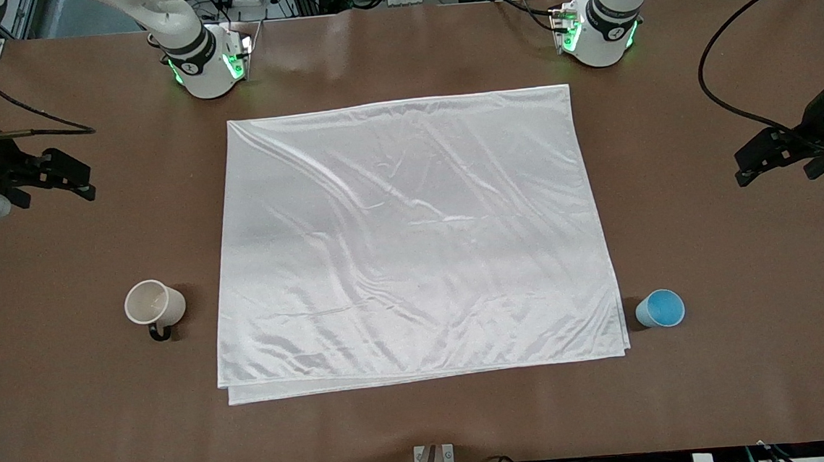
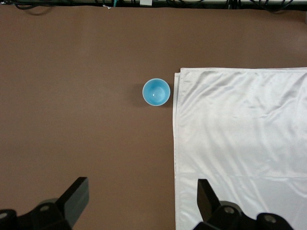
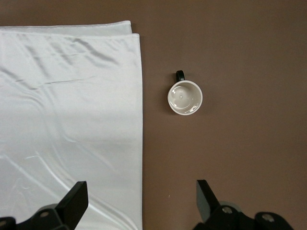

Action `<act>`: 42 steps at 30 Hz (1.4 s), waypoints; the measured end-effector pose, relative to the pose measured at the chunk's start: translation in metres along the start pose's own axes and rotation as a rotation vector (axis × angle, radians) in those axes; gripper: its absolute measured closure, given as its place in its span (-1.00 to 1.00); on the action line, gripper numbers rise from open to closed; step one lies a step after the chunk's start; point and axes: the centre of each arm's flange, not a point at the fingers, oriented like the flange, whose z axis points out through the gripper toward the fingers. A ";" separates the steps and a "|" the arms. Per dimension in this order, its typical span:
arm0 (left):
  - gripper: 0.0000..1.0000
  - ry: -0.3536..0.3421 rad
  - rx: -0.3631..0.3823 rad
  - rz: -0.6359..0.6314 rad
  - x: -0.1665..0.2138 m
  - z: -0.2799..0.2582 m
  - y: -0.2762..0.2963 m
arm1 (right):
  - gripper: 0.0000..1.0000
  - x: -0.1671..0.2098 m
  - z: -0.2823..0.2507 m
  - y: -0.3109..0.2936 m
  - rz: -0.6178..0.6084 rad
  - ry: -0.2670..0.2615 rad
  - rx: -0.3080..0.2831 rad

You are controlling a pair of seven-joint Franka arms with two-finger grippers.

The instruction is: Place blue cup into white mug on cloth

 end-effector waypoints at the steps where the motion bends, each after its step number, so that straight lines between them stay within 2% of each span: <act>1: -1.00 0.000 0.000 0.000 0.000 0.000 0.000 | -1.00 0.000 0.000 0.000 0.000 0.000 0.000; 18: -1.00 -0.022 0.003 0.011 0.003 0.015 -0.015 | -1.00 0.001 -0.001 -0.002 -0.003 0.012 0.001; 32: -1.00 -0.044 -0.005 0.007 0.025 0.063 -0.019 | -1.00 0.005 0.007 0.000 -0.001 -0.001 0.002; 42: -1.00 -0.086 -0.013 0.001 0.043 0.123 -0.021 | -1.00 0.028 0.046 0.019 0.031 -0.031 0.007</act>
